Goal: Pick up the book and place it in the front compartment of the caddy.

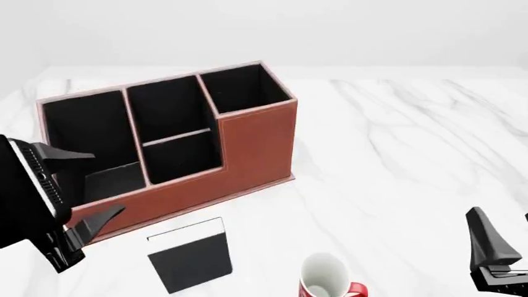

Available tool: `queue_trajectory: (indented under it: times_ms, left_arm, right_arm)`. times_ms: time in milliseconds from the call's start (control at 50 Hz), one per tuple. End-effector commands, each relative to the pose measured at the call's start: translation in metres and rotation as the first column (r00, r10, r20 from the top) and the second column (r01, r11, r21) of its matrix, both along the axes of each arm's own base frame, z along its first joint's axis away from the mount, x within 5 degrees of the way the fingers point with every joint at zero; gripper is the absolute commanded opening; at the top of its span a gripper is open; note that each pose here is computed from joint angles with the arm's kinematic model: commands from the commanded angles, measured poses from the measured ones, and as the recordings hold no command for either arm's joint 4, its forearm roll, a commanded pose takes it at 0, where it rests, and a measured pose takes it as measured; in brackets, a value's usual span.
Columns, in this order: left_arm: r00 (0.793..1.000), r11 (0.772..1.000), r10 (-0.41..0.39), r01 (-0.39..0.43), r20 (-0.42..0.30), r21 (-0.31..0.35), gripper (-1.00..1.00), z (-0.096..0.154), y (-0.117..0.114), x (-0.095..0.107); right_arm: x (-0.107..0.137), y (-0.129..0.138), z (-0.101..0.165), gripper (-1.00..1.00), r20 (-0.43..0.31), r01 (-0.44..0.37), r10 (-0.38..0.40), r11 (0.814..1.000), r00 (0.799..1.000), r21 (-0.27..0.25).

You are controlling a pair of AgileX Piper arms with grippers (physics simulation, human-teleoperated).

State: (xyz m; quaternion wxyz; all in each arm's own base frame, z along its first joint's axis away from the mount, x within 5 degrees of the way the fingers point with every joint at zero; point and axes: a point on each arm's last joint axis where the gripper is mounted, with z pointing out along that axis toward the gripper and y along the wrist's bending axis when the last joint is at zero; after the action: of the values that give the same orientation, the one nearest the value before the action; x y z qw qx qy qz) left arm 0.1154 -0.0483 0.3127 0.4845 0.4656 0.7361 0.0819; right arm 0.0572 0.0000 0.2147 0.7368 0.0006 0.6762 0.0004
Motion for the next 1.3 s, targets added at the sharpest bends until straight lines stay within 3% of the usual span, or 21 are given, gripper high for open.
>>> queue_trajectory:
  times_ms: [20,200,260,320,380,460,660,700,740,800,860,960,1080,1200,1300]
  left_arm:
    - [0.996,0.988,-0.054,0.063,-0.065,0.143,1.0,-0.007,0.002,0.001]
    - [0.974,0.972,-0.121,0.156,-0.191,0.177,1.0,-0.003,-0.014,0.011]
    - [0.967,0.973,-0.141,0.174,-0.211,0.15,1.0,0.007,-0.024,0.014]
    - [0.966,0.963,-0.133,0.179,-0.223,0.201,1.0,0.002,-0.018,0.018]
    - [0.955,0.962,-0.159,0.206,-0.248,0.178,1.0,0.009,-0.03,0.021]
    - [0.939,0.953,-0.163,0.229,-0.302,0.197,1.0,0.003,-0.036,0.028]
    - [0.931,0.956,-0.165,0.231,-0.325,0.178,1.0,0.019,-0.052,0.045]
    - [0.915,0.957,-0.181,0.249,-0.36,0.151,1.0,0.021,-0.066,0.044]
    - [0.906,0.954,-0.167,0.247,-0.388,0.167,1.0,0.015,-0.067,0.049]
    - [0.892,0.956,-0.186,0.26,-0.411,0.132,1.0,0.02,-0.082,0.046]
    - [0.896,0.954,-0.173,0.255,-0.409,0.155,1.0,0.017,-0.077,0.052]
    - [0.868,0.953,-0.175,0.268,-0.464,0.143,1.0,0.017,-0.093,0.05]
    - [0.86,0.954,-0.164,0.263,-0.484,0.143,1.0,0.017,-0.097,0.053]
    - [0.837,0.958,-0.167,0.264,-0.521,0.116,1.0,0.015,-0.111,0.043]
    - [0.836,0.957,-0.171,0.267,-0.521,0.114,1.0,0.014,-0.112,0.042]
  right_arm:
    - [0.0,0.0,0.0,1.0,0.0,0.0,0.0,1.0,1.0,0.0]
    - [0.0,0.0,0.0,1.0,0.0,0.0,0.0,1.0,1.0,0.0]
    - [0.0,0.0,0.0,1.0,0.0,0.0,0.0,1.0,1.0,0.0]
    - [0.0,0.0,0.0,1.0,0.0,0.0,0.0,1.0,1.0,0.0]
    - [0.0,0.0,0.0,1.0,0.0,0.0,0.0,1.0,1.0,0.0]
    - [0.0,0.0,0.0,1.0,0.0,0.0,0.0,1.0,1.0,0.0]
    - [0.0,0.0,0.0,1.0,0.0,0.0,0.0,1.0,1.0,0.0]
    - [0.0,0.0,0.0,1.0,0.0,0.0,0.0,1.0,1.0,0.0]
    - [0.0,0.0,0.0,1.0,0.0,0.0,0.0,1.0,1.0,0.0]
    - [0.0,0.0,0.0,1.0,0.0,0.0,0.0,1.0,1.0,0.0]
    - [0.0,0.0,0.0,1.0,0.0,0.0,0.0,1.0,1.0,0.0]
    - [0.0,0.0,0.0,1.0,0.0,0.0,0.0,1.0,1.0,0.0]
    - [0.0,0.0,0.0,1.0,0.0,0.0,0.0,1.0,1.0,0.0]
    - [0.0,0.0,0.0,1.0,0.0,0.0,0.0,1.0,1.0,0.0]
    - [0.0,0.0,0.0,1.0,0.0,0.0,0.0,1.0,1.0,0.0]
